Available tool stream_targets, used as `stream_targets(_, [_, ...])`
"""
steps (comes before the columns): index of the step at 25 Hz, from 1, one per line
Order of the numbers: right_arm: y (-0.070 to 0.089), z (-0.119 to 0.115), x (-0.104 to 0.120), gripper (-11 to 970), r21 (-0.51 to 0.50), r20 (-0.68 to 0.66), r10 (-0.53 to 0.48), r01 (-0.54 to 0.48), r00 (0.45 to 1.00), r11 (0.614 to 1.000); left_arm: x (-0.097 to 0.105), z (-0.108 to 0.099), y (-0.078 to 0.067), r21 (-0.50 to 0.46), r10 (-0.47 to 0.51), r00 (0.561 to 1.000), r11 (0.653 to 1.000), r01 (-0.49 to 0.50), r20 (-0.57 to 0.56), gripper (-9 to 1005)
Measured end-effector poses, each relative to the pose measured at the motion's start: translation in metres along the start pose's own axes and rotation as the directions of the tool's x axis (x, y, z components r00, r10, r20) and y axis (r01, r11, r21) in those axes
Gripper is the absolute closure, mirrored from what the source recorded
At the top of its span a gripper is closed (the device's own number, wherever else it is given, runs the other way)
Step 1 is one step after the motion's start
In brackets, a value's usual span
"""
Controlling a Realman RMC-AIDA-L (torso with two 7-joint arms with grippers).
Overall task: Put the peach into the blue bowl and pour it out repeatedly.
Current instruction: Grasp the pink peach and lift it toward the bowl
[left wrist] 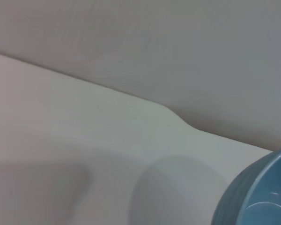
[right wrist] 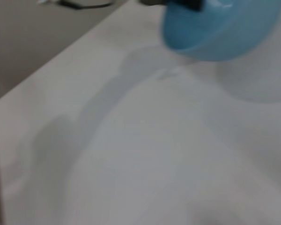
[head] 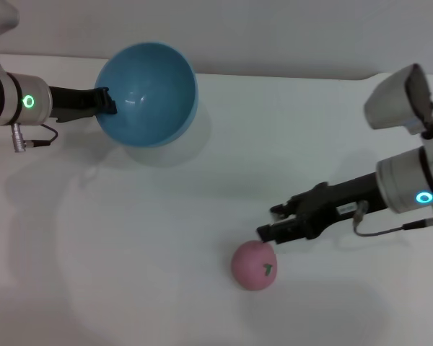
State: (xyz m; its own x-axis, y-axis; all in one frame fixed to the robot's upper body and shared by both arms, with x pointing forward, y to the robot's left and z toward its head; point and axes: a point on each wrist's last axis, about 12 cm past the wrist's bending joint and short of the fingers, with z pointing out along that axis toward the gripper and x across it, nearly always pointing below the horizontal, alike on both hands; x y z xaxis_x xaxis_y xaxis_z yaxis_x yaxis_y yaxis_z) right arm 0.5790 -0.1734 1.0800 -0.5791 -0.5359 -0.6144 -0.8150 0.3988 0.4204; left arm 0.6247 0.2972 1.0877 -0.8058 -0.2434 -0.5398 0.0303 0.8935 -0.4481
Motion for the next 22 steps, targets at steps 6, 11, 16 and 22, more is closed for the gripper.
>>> stream_targets(6, [0.008,0.006,0.0,363,-0.036,-0.044,-0.031,0.029,0.999,0.999,0.001,0.002,-0.005,-0.003,0.0,0.999,1.0,-0.001,-0.041,996])
stream_targets(11, [0.01,0.011,0.007,364,-0.043,-0.095,-0.048,0.044,0.994,0.998,0.001,0.004,-0.012,-0.026,0.013,0.996,1.0,-0.016,-0.092,996])
stream_targets(16, [0.01,0.014,0.012,365,-0.041,-0.121,-0.051,0.046,0.991,0.998,-0.001,0.007,-0.027,-0.013,0.069,0.987,0.997,-0.072,-0.143,997])
stream_targets(22, [0.009,0.021,0.022,367,-0.019,-0.14,-0.036,0.034,0.989,0.999,-0.006,0.009,-0.04,-0.011,0.117,0.984,0.993,-0.119,-0.135,996])
